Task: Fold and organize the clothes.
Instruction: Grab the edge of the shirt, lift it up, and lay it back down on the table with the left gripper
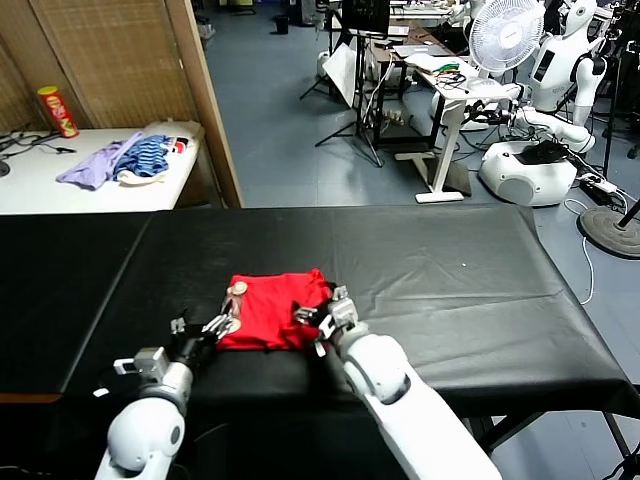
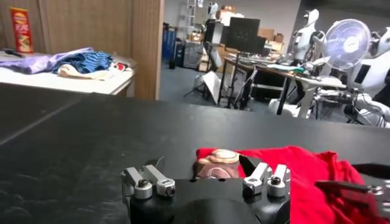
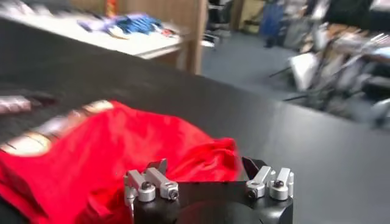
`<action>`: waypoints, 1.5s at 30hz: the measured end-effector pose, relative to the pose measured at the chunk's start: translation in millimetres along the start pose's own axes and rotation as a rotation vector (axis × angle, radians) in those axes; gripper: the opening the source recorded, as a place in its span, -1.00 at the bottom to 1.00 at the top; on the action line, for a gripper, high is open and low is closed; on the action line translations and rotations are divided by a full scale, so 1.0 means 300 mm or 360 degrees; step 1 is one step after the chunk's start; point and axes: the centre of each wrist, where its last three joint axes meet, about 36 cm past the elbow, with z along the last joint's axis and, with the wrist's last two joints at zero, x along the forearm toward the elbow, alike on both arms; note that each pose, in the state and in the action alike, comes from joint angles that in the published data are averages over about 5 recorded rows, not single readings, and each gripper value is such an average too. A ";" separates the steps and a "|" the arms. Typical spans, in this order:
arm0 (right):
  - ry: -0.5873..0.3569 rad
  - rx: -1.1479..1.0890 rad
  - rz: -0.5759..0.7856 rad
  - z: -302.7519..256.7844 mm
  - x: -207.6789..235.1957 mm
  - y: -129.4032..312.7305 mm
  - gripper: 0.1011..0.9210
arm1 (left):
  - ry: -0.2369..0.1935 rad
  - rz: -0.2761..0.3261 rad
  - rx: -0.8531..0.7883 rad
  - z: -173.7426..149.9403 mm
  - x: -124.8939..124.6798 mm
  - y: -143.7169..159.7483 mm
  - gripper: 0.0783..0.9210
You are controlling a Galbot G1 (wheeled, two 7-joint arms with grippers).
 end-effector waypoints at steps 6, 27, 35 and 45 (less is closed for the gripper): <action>-0.0102 -0.0057 0.0146 0.023 0.099 -0.035 0.70 | 0.0042 0.0010 0.0150 0.015 -0.032 0.018 0.71; -0.0139 -0.0311 0.0053 0.083 0.238 -0.070 0.70 | 0.0202 0.0188 0.0871 0.040 -0.106 0.068 -0.17; -0.0080 -0.0266 0.0178 0.091 0.263 -0.076 0.70 | 0.0177 0.0137 0.0685 0.037 -0.088 0.043 -0.81; 0.0015 -0.0206 0.0260 0.120 0.263 -0.087 0.70 | 0.0054 -0.0120 -0.0182 -0.011 -0.019 0.097 -0.82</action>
